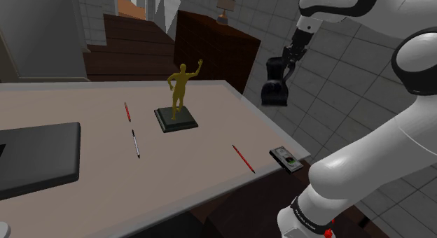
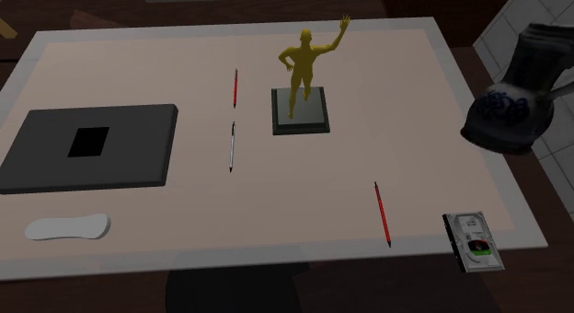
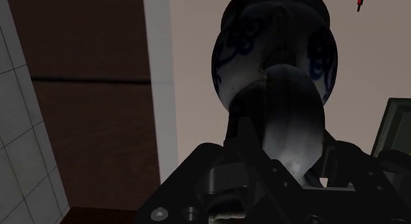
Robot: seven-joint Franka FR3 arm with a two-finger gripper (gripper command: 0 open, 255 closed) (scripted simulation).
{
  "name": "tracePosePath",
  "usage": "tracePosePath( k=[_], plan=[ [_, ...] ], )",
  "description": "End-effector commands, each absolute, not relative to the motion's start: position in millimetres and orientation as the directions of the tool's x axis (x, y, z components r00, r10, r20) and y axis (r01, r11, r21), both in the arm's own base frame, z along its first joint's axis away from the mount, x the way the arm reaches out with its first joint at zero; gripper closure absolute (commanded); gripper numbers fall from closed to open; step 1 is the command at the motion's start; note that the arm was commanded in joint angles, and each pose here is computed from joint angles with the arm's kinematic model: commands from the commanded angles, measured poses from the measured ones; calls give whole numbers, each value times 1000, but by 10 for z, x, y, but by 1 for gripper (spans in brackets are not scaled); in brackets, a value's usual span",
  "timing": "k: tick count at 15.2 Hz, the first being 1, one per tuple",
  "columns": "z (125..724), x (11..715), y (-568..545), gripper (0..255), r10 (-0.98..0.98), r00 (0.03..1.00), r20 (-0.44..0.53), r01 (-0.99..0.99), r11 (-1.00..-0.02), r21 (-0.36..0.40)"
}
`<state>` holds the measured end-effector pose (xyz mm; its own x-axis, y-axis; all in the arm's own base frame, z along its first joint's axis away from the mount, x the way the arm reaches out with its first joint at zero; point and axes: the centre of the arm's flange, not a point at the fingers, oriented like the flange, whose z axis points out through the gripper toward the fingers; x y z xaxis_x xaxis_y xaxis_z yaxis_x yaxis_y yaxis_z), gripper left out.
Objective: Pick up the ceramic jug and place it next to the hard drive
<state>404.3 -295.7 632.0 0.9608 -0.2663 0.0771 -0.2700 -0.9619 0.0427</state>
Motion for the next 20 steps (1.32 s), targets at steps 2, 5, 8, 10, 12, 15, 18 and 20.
tracePosePath(
  k=[2,5,8,10,12,15,18,20],
  plan=[
    [6169,4033,-2946,255,-266,961,81,-270,-962,44],
    [6011,4033,-2946,255,-266,961,81,-270,-962,44],
    [5852,4033,-2946,255,-266,961,81,-270,-962,44],
    [5747,4033,-2946,255,-266,961,81,-270,-962,44],
    [5641,4033,-2946,255,-266,961,81,-270,-962,44],
    [5483,4033,-2946,255,-266,961,81,-270,-962,44],
    [5324,4033,-2946,255,-266,961,81,-270,-962,44],
    [5219,4033,-2946,255,-266,961,81,-270,-962,44]
  ],
)
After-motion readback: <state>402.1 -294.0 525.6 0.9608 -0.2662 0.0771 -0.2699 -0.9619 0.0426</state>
